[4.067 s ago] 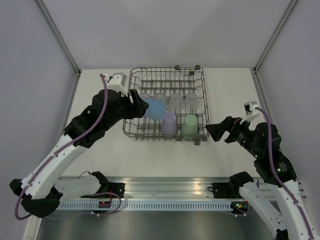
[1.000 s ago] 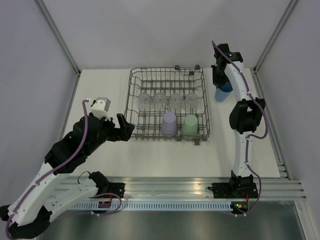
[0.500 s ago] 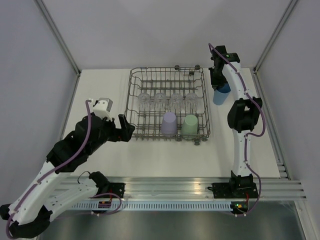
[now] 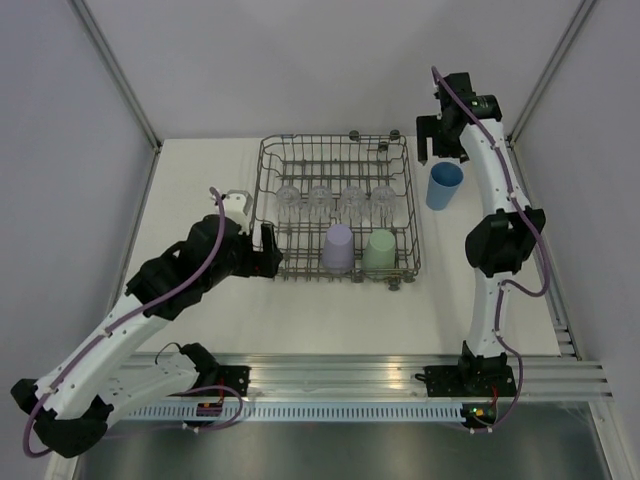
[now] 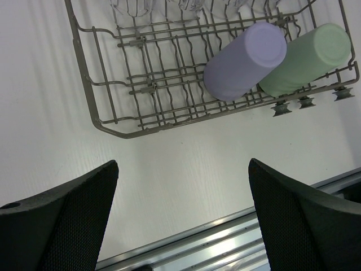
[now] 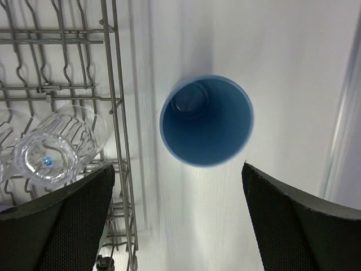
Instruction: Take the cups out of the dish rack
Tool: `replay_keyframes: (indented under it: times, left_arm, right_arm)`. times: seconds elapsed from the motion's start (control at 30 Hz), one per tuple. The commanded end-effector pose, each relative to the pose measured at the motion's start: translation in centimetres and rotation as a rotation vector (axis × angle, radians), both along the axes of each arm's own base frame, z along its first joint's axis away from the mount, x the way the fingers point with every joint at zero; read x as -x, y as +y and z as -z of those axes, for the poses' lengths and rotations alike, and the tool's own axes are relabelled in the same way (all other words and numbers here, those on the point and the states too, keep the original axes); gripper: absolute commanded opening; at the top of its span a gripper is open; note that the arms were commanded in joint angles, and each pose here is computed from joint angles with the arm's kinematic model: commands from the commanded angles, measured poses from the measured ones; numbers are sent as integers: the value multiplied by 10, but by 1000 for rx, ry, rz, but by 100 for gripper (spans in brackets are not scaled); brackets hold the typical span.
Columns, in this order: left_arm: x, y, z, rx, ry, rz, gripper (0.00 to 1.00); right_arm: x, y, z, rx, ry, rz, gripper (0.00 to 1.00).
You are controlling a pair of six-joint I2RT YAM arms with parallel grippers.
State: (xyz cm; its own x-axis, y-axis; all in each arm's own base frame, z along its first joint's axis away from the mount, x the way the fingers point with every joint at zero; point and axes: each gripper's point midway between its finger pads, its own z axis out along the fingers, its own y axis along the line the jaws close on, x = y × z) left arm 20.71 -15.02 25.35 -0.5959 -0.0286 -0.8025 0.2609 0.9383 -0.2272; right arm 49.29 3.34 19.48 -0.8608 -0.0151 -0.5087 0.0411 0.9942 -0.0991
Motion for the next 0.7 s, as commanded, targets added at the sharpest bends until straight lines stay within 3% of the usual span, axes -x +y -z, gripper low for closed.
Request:
replay_keyframes:
  times: [0.0,0.17,0.2,0.23,0.3,0.4,0.53,0.67]
  left_arm:
    - [-12,-10,-13,20,-15,-17,99]
    - [-27,-26,-20,-2,-20,-61,100]
    - [-27,-36,-17,-19,-11,-47,100]
    - [-29,-40,-17,-25,-12,-55,100]
    - [-35,-55,-19,-36,-17,-59,100]
    - [-42,-75,-20,-52,-23,-62,100]
    - [-54,-104,-18,-49,-40,-38,100]
    - [-65,-131,-11,-36,-64,-7,100]
  right_arm:
    - [21,-14,-74,22,-158,38,98]
    - [59,-22,-137,-1,-366,80,98]
    - [54,-21,-156,-30,-472,98,98]
    - [76,-23,-164,-49,-524,114,98]
    - [85,-13,-192,-152,-688,113,98]
    - [131,4,-216,-309,-851,52,98]
    - [193,39,-228,-534,-910,-86,98]
    - [227,44,-216,-602,-886,-90,98]
